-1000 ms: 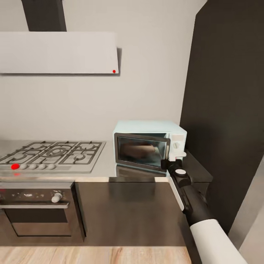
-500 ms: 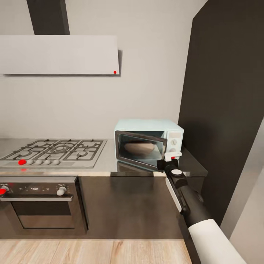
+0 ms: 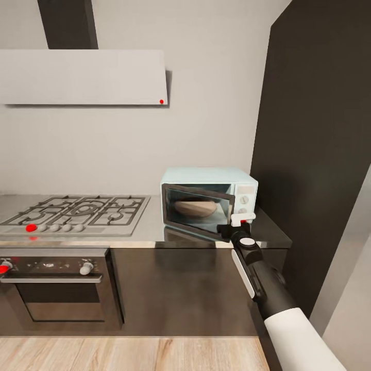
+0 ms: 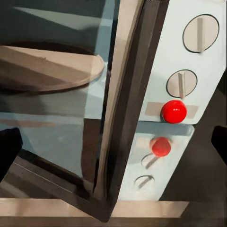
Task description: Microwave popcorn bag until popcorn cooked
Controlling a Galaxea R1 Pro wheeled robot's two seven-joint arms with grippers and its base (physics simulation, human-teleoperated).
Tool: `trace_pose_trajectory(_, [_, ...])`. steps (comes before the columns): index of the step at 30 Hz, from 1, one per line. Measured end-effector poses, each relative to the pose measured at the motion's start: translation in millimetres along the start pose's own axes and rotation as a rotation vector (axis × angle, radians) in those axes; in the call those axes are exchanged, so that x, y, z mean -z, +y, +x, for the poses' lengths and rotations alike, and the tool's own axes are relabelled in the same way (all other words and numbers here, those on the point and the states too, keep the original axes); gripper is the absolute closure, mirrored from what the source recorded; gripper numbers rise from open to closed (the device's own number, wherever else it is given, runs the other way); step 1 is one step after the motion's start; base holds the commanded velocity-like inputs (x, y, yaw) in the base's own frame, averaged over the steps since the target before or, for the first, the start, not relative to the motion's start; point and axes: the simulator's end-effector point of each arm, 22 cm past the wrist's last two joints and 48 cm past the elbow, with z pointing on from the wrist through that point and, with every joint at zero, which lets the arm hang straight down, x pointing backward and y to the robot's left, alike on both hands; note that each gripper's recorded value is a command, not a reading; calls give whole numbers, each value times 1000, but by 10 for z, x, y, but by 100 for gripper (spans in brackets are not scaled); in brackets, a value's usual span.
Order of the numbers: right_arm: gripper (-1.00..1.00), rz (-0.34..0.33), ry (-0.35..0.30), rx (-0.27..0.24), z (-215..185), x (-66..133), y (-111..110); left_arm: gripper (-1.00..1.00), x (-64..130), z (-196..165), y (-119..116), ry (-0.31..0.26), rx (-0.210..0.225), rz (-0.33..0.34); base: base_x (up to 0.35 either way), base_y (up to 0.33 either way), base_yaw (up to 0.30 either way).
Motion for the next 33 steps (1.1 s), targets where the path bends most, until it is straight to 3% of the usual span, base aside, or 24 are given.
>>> trace_pose_trajectory(6, [-100, 18, -17, 35, -51, 44, -85, -100, 0, 2, -7, 0, -3, 1, 0, 0, 0])
trace_pose_trajectory(11, [-100, 3, 30, 45, 356, 262, -111, -100, 0, 1, -4, 0, -5, 1, 0, 0, 0])
trace_pose_trajectory(15, [-100, -17, 63, 91, 588, 248, -408, -100, 0, 0, -1, 0, -2, 0, 0, 0, 0])
trace_pose_trajectory(18, [-100, -28, 90, 79, 719, 205, -612, -100, 0, 0, 0, 0, -2, 0, 0, 0, 0])
trace_pose_trajectory(20, [-100, 19, 107, 44, 793, 170, -940, -100, 0, 0, 0, 0, -1, 0, 0, 0, 0])
trace_pose_trajectory(22, [-100, 53, 108, 16, 794, 166, -1131, -100, 0, 0, 0, 0, -1, 0, 0, 0, 0])
trace_pose_trajectory(33, [-100, 91, 116, -22, 855, 161, -1297, -100, 1, 3, -9, 1, -15, 4, 88, 0, 0])
